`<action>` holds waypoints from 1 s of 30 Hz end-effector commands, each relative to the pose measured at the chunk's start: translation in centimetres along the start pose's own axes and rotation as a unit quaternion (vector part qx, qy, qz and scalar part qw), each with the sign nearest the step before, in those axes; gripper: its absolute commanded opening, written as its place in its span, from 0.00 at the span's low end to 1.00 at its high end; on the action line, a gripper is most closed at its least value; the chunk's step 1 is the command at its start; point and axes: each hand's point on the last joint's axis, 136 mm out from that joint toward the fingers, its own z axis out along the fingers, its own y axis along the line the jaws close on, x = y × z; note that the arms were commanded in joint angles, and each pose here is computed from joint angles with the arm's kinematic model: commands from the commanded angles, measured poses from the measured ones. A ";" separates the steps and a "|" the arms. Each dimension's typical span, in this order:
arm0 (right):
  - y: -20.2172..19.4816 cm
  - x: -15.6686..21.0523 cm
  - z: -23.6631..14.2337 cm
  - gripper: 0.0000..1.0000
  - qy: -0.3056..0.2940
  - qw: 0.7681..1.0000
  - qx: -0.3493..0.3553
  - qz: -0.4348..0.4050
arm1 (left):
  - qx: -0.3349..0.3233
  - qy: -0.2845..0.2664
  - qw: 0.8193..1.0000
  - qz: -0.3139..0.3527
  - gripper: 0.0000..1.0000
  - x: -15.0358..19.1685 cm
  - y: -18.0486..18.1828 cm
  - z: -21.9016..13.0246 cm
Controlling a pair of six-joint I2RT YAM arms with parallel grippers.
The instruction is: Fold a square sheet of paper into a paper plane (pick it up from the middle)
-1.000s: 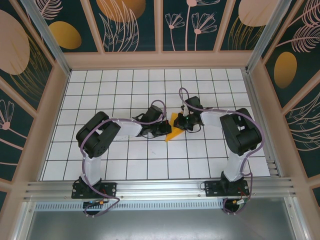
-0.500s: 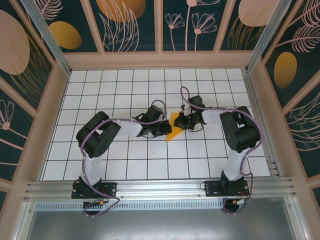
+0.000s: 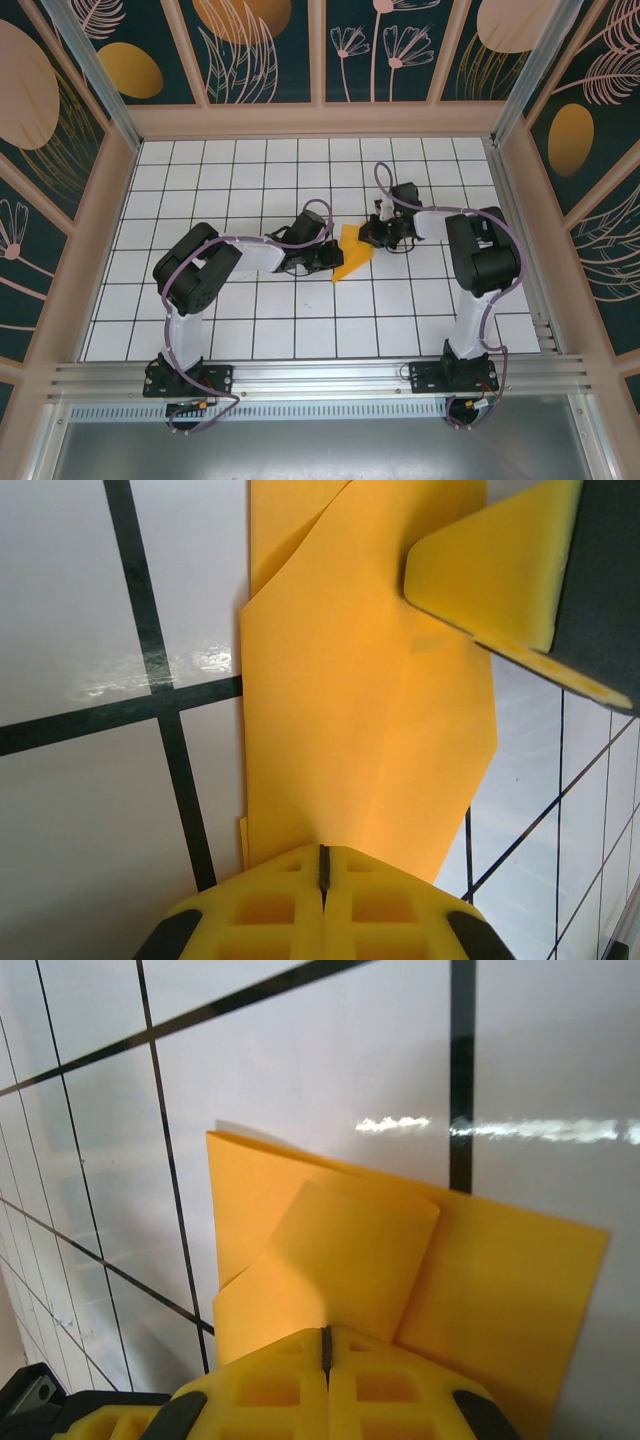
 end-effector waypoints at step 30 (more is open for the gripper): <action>2.0 -4.2 -5.5 0.05 -0.109 0.993 0.036 -0.024 | -0.090 0.054 0.994 -0.023 0.07 3.2 4.9 0.7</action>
